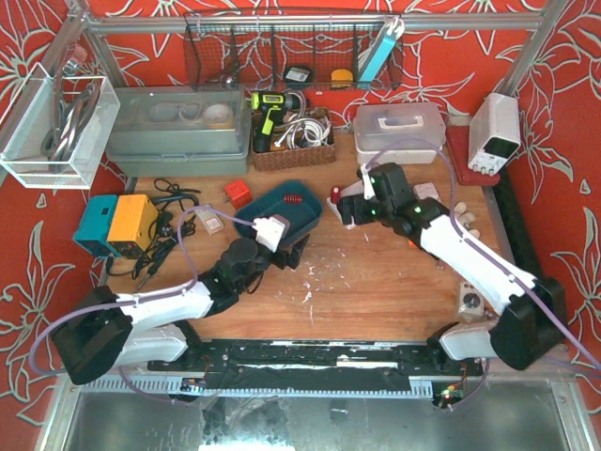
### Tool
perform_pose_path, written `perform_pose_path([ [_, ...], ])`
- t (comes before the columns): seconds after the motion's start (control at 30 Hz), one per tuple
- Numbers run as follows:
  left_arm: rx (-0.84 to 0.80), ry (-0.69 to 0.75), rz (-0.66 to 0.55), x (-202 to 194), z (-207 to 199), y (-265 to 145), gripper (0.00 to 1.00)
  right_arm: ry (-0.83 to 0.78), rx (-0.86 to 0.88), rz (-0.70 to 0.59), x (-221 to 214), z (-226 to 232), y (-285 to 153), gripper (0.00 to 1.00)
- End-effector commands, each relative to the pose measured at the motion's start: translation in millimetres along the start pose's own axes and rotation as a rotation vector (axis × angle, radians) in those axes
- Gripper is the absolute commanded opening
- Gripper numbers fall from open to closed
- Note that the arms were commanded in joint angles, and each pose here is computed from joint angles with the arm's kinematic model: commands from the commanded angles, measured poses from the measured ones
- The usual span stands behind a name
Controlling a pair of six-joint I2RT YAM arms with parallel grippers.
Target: Install the large spring
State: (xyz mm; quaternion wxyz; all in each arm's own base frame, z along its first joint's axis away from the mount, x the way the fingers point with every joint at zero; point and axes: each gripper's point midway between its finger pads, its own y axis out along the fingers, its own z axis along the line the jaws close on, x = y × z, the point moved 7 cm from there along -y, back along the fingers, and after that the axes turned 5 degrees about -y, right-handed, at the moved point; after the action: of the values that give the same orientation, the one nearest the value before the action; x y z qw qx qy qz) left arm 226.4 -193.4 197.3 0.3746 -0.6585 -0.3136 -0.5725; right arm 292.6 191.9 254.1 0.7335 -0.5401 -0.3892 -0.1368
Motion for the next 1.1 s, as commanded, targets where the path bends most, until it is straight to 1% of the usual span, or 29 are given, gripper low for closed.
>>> perform_pose_path([
  [0.0,0.141,-0.11,0.124,-6.6,18.4,10.0,1.0,-0.017,0.022,-0.018,-29.9,-1.5,-23.0,0.97],
  [0.13,0.179,-0.152,0.197,-2.8,30.5,18.5,1.0,-0.023,0.017,-0.077,-47.2,-6.9,-34.0,0.98],
  [0.17,0.182,-0.155,0.212,-1.0,32.8,20.7,0.98,-0.017,0.017,-0.092,-50.3,-7.8,-35.1,0.98],
  [0.23,0.186,-0.159,0.232,2.8,38.2,23.8,0.91,-0.002,0.023,-0.122,-57.2,-9.2,-34.7,0.98],
  [0.4,0.216,-0.206,0.286,4.4,60.0,29.3,0.8,0.024,0.009,-0.175,-65.5,-13.6,-36.3,0.98],
  [0.53,0.219,-0.218,0.349,-2.1,79.3,33.9,0.77,0.033,-0.017,-0.198,-72.1,-18.1,-35.9,0.98],
  [0.63,0.218,-0.204,0.406,-5.6,88.0,43.5,0.73,0.05,-0.043,-0.241,-75.6,-22.5,-37.7,0.98],
  [0.7,0.218,-0.192,0.445,-10.8,91.2,49.5,0.66,0.054,-0.057,-0.259,-76.4,-24.4,-39.5,0.97],
  [0.8,0.219,-0.172,0.491,-18.9,94.8,57.8,0.49,0.06,-0.067,-0.278,-79.0,-26.5,-41.3,0.97],
  [0.87,0.208,-0.161,0.499,-21.0,97.4,62.8,0.42,0.061,-0.074,-0.287,-77.9,-27.6,-43.9,0.97],
  [1.0,0.189,-0.153,0.515,-23.9,101.1,74.3,0.39,0.071,-0.082,-0.292,-79.6,-28.7,-43.6,0.97],
  [1.07,0.139,-0.132,0.527,-27.9,98.3,82.5,0.42,0.074,-0.069,-0.292,-79.4,-27.5,-43.1,0.97],
])
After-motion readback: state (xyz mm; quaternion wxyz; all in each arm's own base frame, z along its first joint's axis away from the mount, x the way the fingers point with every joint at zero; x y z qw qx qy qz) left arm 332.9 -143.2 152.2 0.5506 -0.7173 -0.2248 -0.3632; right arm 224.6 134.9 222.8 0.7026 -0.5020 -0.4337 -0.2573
